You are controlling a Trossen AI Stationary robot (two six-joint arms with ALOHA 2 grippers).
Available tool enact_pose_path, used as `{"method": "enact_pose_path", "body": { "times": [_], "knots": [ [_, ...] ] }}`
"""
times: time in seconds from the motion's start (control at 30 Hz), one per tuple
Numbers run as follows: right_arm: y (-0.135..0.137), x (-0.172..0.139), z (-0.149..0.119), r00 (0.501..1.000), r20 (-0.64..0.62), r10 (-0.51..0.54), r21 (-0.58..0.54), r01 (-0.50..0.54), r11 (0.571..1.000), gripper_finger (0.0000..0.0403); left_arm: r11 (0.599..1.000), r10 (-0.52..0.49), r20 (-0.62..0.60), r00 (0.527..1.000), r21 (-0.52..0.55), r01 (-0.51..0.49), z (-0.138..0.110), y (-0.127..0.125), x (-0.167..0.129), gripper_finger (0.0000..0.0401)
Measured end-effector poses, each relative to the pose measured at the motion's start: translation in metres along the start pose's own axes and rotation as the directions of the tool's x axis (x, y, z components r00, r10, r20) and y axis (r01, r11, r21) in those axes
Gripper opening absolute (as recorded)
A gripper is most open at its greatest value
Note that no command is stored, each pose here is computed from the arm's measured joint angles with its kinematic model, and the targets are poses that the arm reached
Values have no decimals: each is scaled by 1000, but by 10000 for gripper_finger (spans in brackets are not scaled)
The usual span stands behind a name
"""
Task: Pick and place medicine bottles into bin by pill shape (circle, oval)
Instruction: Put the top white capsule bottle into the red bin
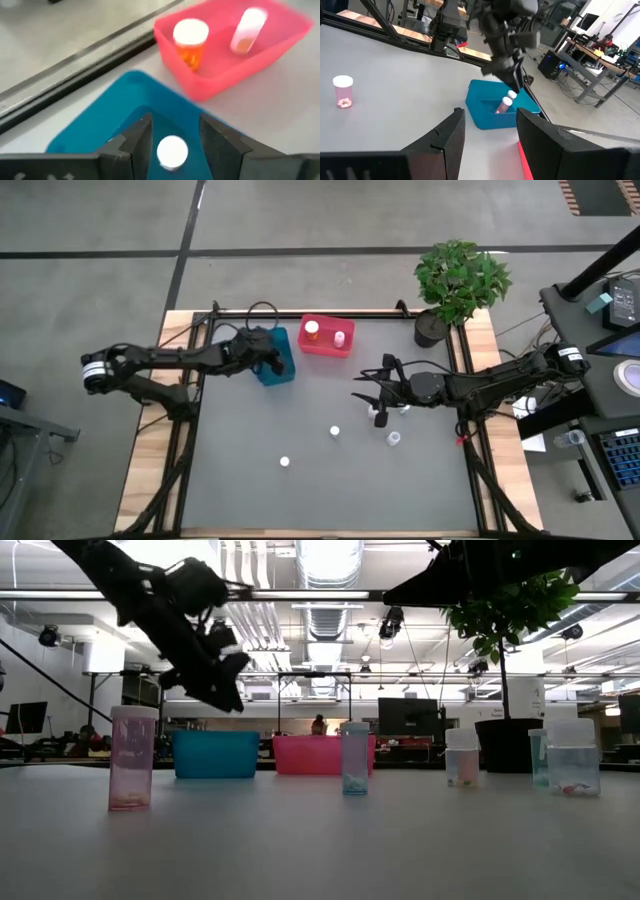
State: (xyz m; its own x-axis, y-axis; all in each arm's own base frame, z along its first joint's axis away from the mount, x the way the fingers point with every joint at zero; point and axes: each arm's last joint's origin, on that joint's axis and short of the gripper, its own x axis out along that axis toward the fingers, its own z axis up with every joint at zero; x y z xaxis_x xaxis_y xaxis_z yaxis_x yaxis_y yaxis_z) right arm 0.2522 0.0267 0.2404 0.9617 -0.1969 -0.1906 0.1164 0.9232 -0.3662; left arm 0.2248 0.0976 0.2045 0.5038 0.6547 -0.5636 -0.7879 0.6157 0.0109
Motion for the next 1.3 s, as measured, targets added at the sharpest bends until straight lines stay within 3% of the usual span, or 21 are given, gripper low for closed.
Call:
{"method": "enact_pose_path", "body": {
  "times": [0.13, 0.23, 0.4, 0.53, 0.77, 1.03, 1.3],
  "knots": [
    [0, 0, 0, 1000, 0, 0, 0, 0, 1000, 166, 991, -132, 57, 990, -28, 134, 10, -2, -20, 142],
    [0, 0, 0, 1000, 0, 0, 0, 0, 1000, 166, 960, -278, 107, 955, -18, 281, 14, -10, -36, 142],
    [0, 0, 0, 1000, 1, 0, 0, 0, 1000, 166, 875, -483, 209, 850, 120, 468, 16, -42, -65, 142],
    [-1, 0, 3, 999, 31, -10, 11, 10, 1000, 166, 796, -603, 249, 758, 259, 548, 12, -63, -87, 142],
    [-3, 0, 10, 998, 63, -19, 32, 17, 999, 166, 696, -696, 224, 682, 441, 567, 1, -81, -107, 142],
    [-5, 2, 20, 999, 38, -3, 40, 1, 999, 166, 664, -706, 220, 674, 536, 521, 0, -81, -111, 142],
    [-10, 2, 33, 994, -104, 42, 37, -38, 999, 166, 629, -706, 266, 656, 662, 408, 7, -73, -120, 142]
  ]
}}
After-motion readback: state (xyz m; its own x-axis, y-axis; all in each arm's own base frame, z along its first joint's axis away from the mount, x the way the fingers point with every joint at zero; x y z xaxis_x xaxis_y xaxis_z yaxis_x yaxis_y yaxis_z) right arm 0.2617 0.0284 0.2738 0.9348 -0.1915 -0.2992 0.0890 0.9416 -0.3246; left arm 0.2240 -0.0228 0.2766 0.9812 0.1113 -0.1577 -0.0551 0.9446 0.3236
